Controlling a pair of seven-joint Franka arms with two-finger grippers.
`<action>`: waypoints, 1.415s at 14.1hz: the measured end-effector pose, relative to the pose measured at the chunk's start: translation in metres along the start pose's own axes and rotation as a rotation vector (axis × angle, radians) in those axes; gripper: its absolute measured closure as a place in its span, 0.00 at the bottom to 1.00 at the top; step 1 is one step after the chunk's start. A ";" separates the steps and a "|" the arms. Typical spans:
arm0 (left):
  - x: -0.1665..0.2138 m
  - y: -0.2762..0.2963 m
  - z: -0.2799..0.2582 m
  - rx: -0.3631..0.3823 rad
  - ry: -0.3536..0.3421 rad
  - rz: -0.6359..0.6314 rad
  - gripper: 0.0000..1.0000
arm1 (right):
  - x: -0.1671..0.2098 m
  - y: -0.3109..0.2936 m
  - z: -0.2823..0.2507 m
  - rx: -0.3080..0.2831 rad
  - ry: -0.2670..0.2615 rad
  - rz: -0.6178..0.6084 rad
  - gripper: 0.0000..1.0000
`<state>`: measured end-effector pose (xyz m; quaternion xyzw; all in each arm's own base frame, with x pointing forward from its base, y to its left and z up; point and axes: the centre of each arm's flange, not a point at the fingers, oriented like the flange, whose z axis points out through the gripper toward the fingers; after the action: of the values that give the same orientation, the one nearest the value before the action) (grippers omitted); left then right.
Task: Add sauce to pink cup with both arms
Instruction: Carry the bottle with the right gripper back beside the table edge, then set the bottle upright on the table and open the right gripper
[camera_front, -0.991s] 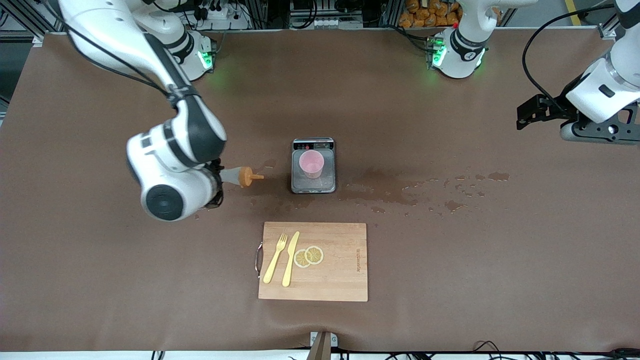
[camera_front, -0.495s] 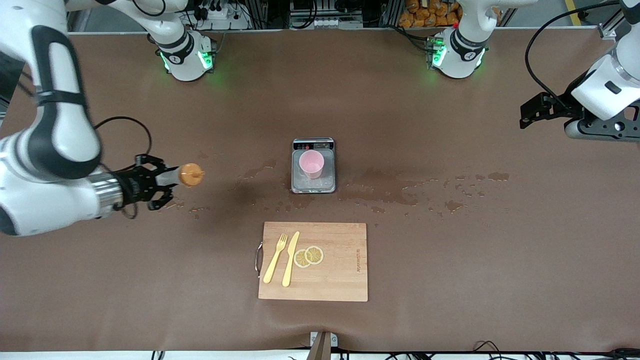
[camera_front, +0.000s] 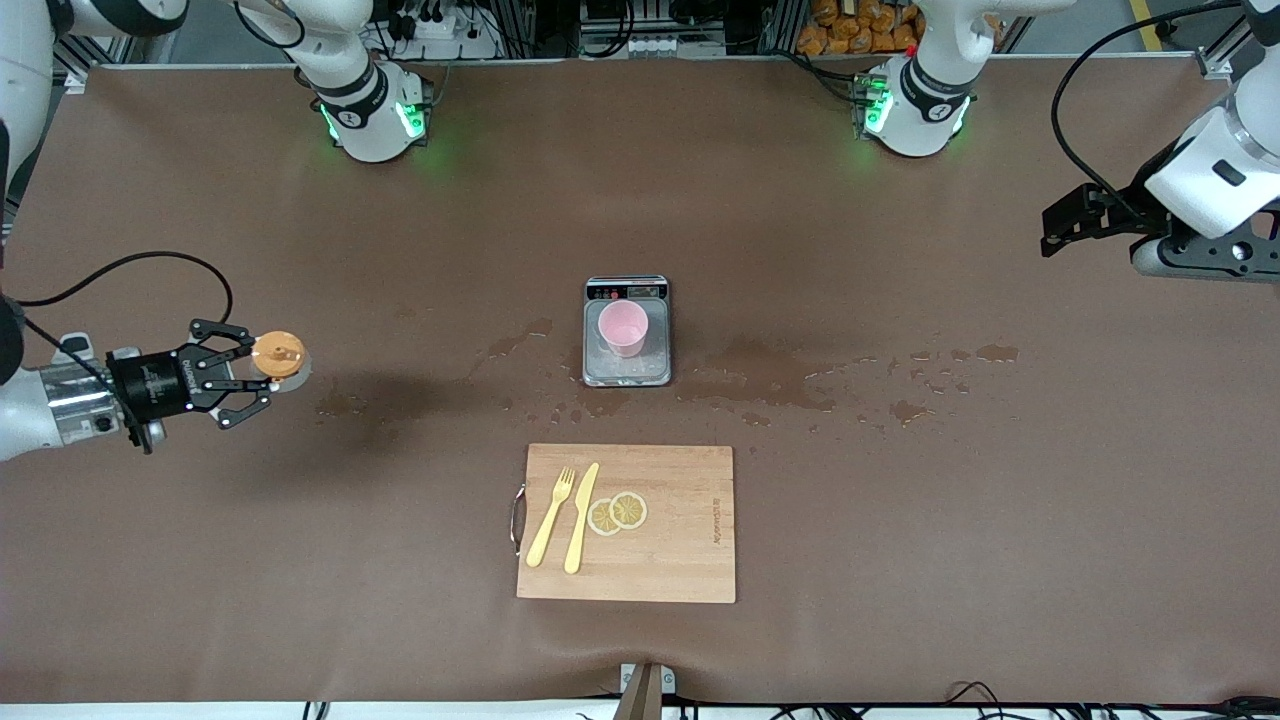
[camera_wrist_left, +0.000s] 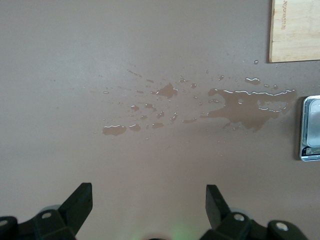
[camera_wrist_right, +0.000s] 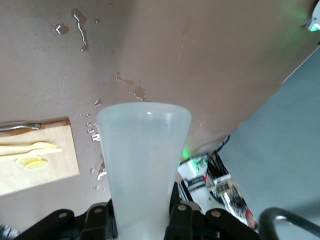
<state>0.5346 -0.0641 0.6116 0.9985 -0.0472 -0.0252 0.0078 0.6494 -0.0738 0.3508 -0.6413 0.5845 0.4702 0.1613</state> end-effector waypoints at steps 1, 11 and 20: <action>0.000 0.000 0.000 0.000 0.000 0.000 0.00 | 0.023 0.002 -0.002 -0.006 -0.037 -0.022 0.64; 0.000 0.001 -0.002 0.000 0.004 0.002 0.00 | 0.211 0.023 0.030 0.021 -0.272 -0.228 0.64; 0.000 0.001 -0.002 0.000 0.004 0.002 0.00 | 0.274 0.034 0.040 0.073 -0.263 -0.302 0.64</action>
<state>0.5346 -0.0650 0.6135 0.9985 -0.0480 -0.0231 0.0079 0.5676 -0.2165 0.1257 -0.6484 0.4722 0.4990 0.3279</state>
